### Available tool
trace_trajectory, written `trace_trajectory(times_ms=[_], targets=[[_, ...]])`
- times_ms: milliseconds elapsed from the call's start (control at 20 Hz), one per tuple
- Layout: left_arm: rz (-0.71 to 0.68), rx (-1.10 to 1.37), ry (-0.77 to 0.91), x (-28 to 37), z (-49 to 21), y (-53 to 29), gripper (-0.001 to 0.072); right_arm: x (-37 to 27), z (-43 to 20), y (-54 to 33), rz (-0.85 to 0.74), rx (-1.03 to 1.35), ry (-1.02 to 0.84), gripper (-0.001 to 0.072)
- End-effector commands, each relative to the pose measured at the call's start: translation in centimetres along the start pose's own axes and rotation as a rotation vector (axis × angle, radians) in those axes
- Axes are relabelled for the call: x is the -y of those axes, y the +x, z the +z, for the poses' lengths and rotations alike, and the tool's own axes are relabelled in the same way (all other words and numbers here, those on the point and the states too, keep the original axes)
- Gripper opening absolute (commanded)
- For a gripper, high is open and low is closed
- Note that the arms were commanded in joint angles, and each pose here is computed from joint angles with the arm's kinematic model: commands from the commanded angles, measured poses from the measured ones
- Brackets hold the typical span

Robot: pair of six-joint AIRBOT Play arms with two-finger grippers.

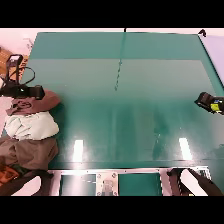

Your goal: Fold the shirts.

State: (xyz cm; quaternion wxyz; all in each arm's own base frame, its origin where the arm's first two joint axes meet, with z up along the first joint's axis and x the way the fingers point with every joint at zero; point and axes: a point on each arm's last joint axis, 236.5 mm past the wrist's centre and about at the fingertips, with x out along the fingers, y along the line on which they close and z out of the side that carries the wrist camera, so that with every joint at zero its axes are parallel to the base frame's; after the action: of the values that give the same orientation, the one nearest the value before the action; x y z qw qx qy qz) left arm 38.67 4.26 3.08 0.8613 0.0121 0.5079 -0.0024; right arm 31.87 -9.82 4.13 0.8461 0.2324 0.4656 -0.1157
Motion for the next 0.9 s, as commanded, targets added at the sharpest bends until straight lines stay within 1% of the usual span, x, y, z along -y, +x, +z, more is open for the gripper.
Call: trace_trajectory(times_ms=[0,150,200,250,300,350,450,550,650,700,800,850], targets=[[0.155,-0.213,0.119,-4.3,-3.8,3.0,0.072,-2.0,-1.3,1.2,0.101,-0.02,0.084,0.0263],[0.131,-0.322,0.124,-4.2,-6.2,6.1,0.0718,-1.7,-1.8,1.7,0.096,-0.029,0.089,0.0261],[0.126,-0.341,0.125,-4.1,-6.6,6.8,0.0715,-1.7,-1.8,1.9,0.096,-0.033,0.091,0.0239],[0.125,-0.346,0.126,-4.1,-6.7,7.2,0.0575,-1.7,-1.8,1.9,0.096,-0.033,0.091,0.0158],[0.126,-0.336,0.13,-4.2,-6.3,7.3,0.018,-1.7,-1.8,1.9,0.096,-0.033,0.091,0.0067],[0.123,-0.316,0.152,-4.2,-5.2,6.9,0.0016,-1.7,-1.8,1.9,0.096,-0.033,0.091,0.0015],[0.111,-0.231,0.134,-3.6,-1.2,5.2,0.0017,-1.8,-1.8,1.9,0.1,-0.033,0.093,0.0016],[0.049,-0.112,0.14,-1.0,4.3,1.9,0.0016,-2.1,-1.8,1.8,0.114,-0.032,0.103,0.0017],[-0.046,0.002,0.22,4.7,9.3,-2.7,0.0015,-2.8,-1.6,1.7,0.143,-0.028,0.115,0.0016],[-0.103,0.075,0.278,8.7,11.7,-5.5,0.0016,-3.0,-1.6,1.7,0.153,-0.029,0.122,0.0016],[-0.242,0.211,0.383,17.1,14.3,-10.7,0.0016,-3.4,-1.6,1.6,0.17,-0.03,0.133,0.0016],[-0.316,0.254,0.429,21.0,14.4,-12.7,0.0016,-3.5,-1.7,1.6,0.174,-0.033,0.136,0.0017]])
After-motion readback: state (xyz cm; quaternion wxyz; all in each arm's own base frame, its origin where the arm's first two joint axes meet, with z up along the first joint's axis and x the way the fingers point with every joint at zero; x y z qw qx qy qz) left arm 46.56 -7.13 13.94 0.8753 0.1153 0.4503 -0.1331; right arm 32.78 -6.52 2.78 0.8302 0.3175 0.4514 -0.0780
